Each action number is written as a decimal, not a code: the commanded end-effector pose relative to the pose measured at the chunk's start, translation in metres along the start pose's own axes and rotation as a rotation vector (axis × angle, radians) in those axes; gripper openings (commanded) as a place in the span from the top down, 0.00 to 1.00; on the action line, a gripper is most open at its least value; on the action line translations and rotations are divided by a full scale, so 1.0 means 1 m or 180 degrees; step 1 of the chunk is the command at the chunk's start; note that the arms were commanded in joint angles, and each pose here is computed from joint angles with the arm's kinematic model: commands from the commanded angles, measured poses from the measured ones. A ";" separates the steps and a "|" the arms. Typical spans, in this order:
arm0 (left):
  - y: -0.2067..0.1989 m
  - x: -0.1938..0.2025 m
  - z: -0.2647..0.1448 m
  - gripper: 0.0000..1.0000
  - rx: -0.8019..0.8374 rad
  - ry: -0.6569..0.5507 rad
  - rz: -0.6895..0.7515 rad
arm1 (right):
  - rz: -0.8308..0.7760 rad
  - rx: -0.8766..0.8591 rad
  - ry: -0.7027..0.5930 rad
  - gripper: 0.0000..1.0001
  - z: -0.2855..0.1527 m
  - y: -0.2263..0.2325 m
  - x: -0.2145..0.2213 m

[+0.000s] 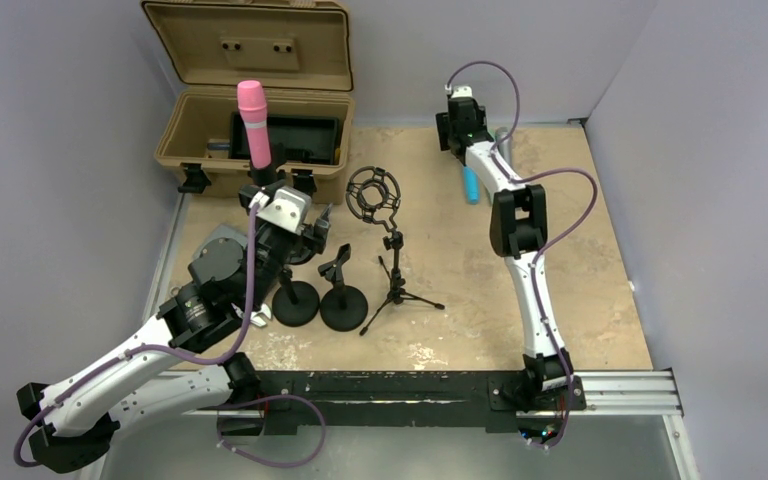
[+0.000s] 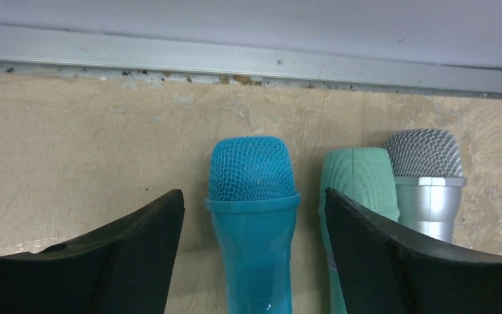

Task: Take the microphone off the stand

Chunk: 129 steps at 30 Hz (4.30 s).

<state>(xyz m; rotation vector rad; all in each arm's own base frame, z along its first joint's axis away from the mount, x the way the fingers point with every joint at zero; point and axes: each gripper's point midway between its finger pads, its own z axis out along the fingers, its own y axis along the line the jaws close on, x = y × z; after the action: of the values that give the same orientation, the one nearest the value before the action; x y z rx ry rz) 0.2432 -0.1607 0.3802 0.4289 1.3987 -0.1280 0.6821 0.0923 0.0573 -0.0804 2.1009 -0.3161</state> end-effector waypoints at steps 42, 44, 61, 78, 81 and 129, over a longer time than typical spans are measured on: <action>-0.074 -0.008 0.007 0.11 0.1045 0.0094 -0.0211 | 0.2171 -0.4842 0.0209 0.32 -0.536 0.108 0.117; -0.075 -0.007 0.007 0.11 0.1058 0.0098 -0.0195 | 0.2176 -0.4863 0.0221 0.37 -0.533 0.113 0.114; -0.072 -0.005 0.008 0.12 0.0968 0.0122 -0.0085 | 0.2379 -0.4669 0.0249 0.58 -0.507 0.126 0.110; -0.071 -0.006 0.007 0.12 0.0945 0.0102 -0.0070 | 0.2062 -0.3945 0.0439 1.00 -0.469 0.125 0.140; -0.071 -0.006 0.007 0.12 0.0940 0.0100 -0.0077 | 0.1886 -0.3586 0.0393 1.00 -0.453 0.118 0.144; -0.060 -0.004 0.008 0.13 0.0728 0.0064 -0.0061 | -0.0096 -0.0649 -0.0504 1.00 -0.473 0.109 0.130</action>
<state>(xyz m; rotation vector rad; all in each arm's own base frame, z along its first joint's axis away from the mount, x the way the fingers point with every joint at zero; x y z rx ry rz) 0.2305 -0.2232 0.3556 0.6440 1.4570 -0.2947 0.2252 0.2709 0.1613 -0.2956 1.9581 -0.0926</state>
